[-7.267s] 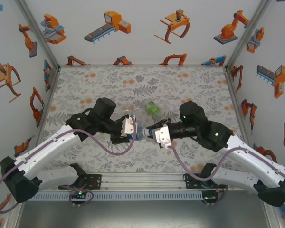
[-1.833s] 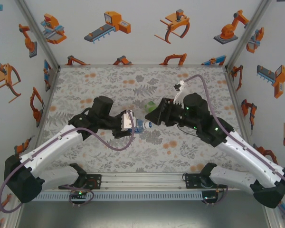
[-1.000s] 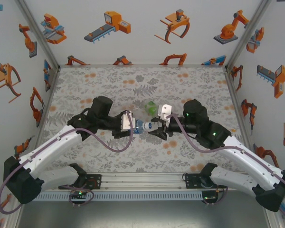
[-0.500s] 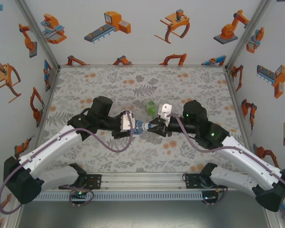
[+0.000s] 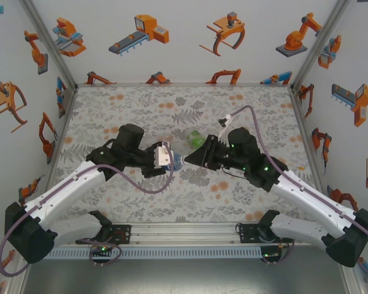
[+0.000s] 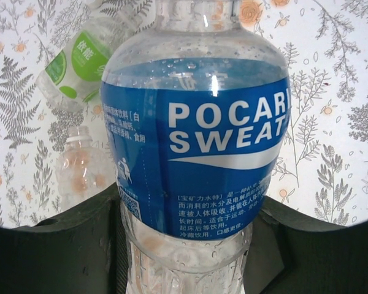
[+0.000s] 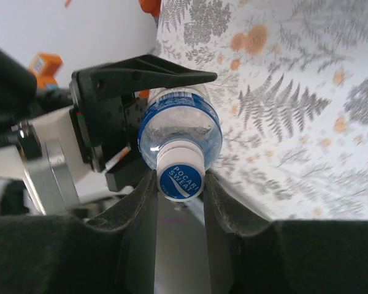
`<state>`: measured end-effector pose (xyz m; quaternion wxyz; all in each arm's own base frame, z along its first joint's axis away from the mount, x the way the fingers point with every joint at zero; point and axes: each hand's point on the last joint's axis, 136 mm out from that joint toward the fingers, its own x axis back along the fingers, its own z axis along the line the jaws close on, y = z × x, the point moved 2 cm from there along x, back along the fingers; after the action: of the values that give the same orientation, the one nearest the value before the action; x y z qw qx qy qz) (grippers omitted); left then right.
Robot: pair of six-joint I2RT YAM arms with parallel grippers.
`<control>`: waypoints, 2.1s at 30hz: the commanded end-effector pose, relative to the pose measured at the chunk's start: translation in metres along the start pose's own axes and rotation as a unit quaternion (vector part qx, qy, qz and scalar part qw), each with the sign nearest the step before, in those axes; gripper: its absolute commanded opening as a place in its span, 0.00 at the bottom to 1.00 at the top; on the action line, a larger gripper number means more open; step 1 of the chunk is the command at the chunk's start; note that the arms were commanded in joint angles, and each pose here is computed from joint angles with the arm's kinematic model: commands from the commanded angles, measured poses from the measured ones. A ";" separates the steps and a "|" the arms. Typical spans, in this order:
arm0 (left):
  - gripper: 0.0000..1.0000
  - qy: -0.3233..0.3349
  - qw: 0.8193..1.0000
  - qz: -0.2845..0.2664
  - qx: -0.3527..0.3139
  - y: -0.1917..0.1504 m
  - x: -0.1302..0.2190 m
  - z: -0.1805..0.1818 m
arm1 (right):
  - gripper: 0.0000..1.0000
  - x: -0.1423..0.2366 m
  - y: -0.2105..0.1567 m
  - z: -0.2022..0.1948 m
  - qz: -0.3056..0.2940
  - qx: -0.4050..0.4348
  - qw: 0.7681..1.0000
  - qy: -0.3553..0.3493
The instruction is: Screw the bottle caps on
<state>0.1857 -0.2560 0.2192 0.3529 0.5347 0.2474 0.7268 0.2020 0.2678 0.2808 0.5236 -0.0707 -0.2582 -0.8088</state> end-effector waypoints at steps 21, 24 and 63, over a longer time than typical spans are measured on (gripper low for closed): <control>0.00 -0.022 0.997 -0.068 -0.034 0.030 0.006 -0.007 | 0.63 0.065 0.017 0.079 -0.041 0.507 0.859 0.049; 0.00 -0.022 0.997 -0.068 -0.034 0.030 0.005 -0.007 | 0.61 0.064 -0.007 0.080 -0.013 0.609 0.786 0.108; 0.00 -0.032 0.995 -0.088 -0.045 0.036 0.009 -0.013 | 0.15 0.026 -0.013 0.053 -0.038 0.497 0.856 0.139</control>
<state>0.1701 -0.2681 0.2362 0.4151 0.5294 0.2527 0.6954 0.1493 0.2777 0.3292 0.4786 0.4219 -0.6088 -0.4715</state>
